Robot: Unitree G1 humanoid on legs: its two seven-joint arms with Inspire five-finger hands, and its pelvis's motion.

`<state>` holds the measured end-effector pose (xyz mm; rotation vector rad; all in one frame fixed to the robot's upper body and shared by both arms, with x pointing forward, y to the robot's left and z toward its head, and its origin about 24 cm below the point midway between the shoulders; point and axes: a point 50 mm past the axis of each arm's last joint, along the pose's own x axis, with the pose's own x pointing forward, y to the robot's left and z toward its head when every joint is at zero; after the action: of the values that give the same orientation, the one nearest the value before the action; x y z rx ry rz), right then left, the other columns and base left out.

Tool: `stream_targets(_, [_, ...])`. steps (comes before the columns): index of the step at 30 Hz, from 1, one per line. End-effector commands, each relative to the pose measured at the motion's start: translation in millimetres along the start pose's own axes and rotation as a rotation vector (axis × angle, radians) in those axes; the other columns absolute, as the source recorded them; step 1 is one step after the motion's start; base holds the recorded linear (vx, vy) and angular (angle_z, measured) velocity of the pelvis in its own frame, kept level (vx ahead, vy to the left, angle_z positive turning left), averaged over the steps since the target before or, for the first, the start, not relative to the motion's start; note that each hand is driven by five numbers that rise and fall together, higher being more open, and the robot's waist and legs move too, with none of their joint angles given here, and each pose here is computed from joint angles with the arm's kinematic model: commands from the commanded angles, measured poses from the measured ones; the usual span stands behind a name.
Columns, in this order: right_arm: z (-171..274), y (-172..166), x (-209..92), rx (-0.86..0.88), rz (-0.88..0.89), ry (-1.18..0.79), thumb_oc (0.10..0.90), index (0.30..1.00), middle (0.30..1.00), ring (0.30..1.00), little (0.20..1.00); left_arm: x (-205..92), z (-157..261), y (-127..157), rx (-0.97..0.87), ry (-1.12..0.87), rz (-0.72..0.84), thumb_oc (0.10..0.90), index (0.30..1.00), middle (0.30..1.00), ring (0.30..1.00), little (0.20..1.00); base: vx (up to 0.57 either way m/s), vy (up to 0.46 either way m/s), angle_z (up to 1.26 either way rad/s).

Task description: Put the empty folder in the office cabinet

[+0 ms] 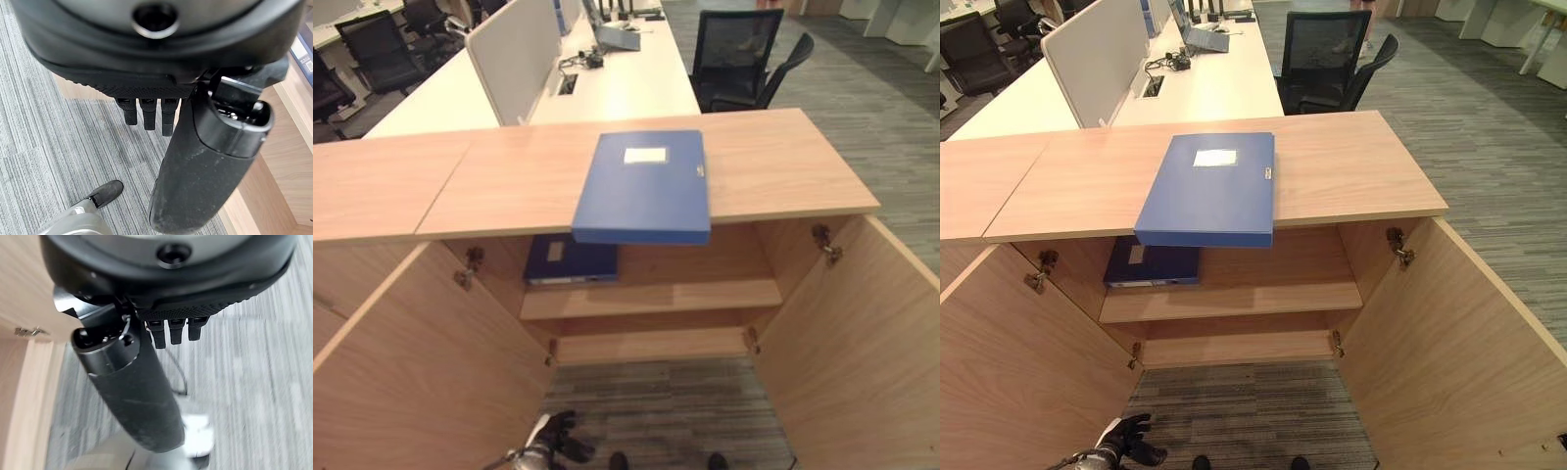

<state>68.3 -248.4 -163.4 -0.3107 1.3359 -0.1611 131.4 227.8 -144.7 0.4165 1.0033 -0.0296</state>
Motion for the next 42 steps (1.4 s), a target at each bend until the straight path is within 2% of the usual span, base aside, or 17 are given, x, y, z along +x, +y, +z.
stream_targets(1, [34,-28,1,-0.044,-0.08,-0.116,0.8,0.9,0.9,0.9,0.9,6,62,25,-0.037,-0.236,0.1,0.8,0.9,0.9,0.9,0.9,0.0,0.005,0.2])
stream_targets(6, [36,-29,1,-0.073,-0.089,-0.137,0.8,0.9,0.9,0.9,0.9,-16,120,56,0.006,-0.536,0.246,0.8,0.9,0.9,0.9,0.9,-0.01,-0.002,0.12])
stream_targets(11, [33,-28,0,-0.036,-0.132,-0.146,0.8,0.9,0.9,0.9,0.9,-66,159,93,0.184,-0.845,0.608,0.8,0.9,0.9,0.9,0.9,-0.03,-0.017,0.09])
stream_targets(13, [30,-22,0,-0.041,-0.14,-0.145,0.8,0.9,0.9,0.9,0.9,-90,170,108,0.291,-0.95,0.85,0.8,0.9,0.9,0.9,0.9,0.0,-0.016,0.0])
stream_targets(14, [29,-21,0,-0.043,-0.138,-0.144,0.8,0.9,0.9,0.9,0.9,-90,169,108,0.294,-0.948,0.853,0.8,0.9,0.9,0.9,0.9,0.0,-0.022,-0.04])
stream_targets(17, [23,-8,0,-0.047,-0.115,-0.125,0.8,0.9,0.9,0.9,0.9,-118,182,122,0.364,-1.053,1.091,0.8,0.9,0.9,0.9,0.9,0.0,-0.022,0.0])
stream_targets(21, [24,3,-1,-0.043,-0.101,-0.134,0.8,0.9,0.9,0.9,0.9,-137,192,125,0.382,-1.134,1.219,0.8,0.9,0.9,0.9,0.9,0.0,-0.015,-0.03])
stream_targets(31, [14,4,-1,-0.056,-0.106,-0.097,0.8,0.9,0.9,0.9,0.9,-177,216,119,0.456,-1.371,1.294,0.8,0.9,0.9,0.9,0.9,0.0,-0.008,-0.01])
stream_targets(37, [17,-10,-1,-0.015,-0.12,-0.114,0.8,0.9,0.9,0.9,0.9,-195,244,115,0.613,-1.514,1.217,0.8,0.9,0.9,0.9,0.9,0.0,-0.006,0.0])
stream_targets(42, [19,-12,-1,-0.005,-0.124,-0.124,0.8,0.9,0.9,0.9,0.9,-196,257,111,0.574,-1.563,1.119,0.8,0.9,0.9,0.9,0.9,0.0,0.0,-0.01])
